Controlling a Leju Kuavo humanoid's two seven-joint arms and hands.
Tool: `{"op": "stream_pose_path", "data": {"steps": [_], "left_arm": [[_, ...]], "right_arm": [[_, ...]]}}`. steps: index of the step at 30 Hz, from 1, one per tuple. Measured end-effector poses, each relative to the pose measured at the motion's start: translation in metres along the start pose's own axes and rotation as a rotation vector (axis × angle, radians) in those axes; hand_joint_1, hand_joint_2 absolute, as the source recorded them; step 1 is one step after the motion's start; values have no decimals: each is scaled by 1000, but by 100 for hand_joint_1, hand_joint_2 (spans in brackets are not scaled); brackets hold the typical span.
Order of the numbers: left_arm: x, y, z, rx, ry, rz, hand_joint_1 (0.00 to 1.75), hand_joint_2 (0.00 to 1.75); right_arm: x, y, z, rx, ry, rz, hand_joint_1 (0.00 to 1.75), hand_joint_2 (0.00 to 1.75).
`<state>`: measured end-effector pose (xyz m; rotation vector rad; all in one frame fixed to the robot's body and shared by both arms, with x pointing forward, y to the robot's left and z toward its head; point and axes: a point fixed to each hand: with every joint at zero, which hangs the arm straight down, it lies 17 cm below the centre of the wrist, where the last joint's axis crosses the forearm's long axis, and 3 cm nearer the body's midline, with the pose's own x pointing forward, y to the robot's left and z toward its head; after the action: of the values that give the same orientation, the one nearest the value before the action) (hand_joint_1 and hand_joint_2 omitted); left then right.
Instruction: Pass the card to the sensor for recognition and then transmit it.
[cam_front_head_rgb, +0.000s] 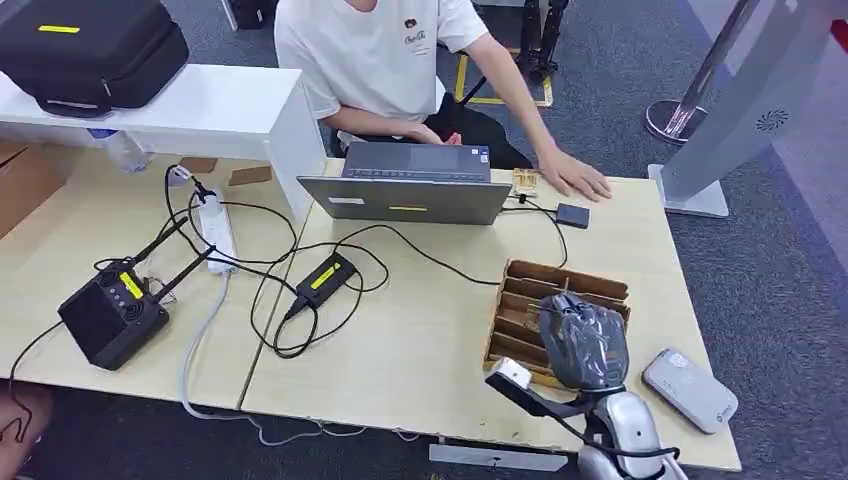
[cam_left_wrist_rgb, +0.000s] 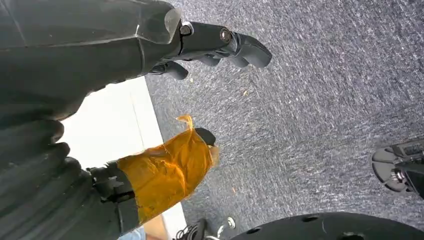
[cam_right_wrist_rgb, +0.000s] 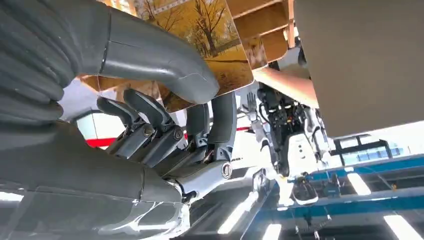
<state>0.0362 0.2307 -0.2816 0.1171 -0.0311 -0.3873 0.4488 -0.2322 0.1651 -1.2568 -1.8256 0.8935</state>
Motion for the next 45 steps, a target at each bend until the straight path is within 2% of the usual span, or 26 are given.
{"op": "stream_pose_path", "data": {"steps": [14, 38, 45], "left_arm": [[-1, 0, 0, -4, 1, 0, 0, 175], [-1, 1, 0, -3, 2, -1, 0, 175], [-2, 0, 0, -6, 3, -1, 0, 175]], "right_arm": [[-9, -8, -17, -4, -13, 22, 175, 175], [-11, -11, -22, -12, -19, 31, 175, 175], [-14, -28, -40, -40, -30, 32, 175, 175]]}}
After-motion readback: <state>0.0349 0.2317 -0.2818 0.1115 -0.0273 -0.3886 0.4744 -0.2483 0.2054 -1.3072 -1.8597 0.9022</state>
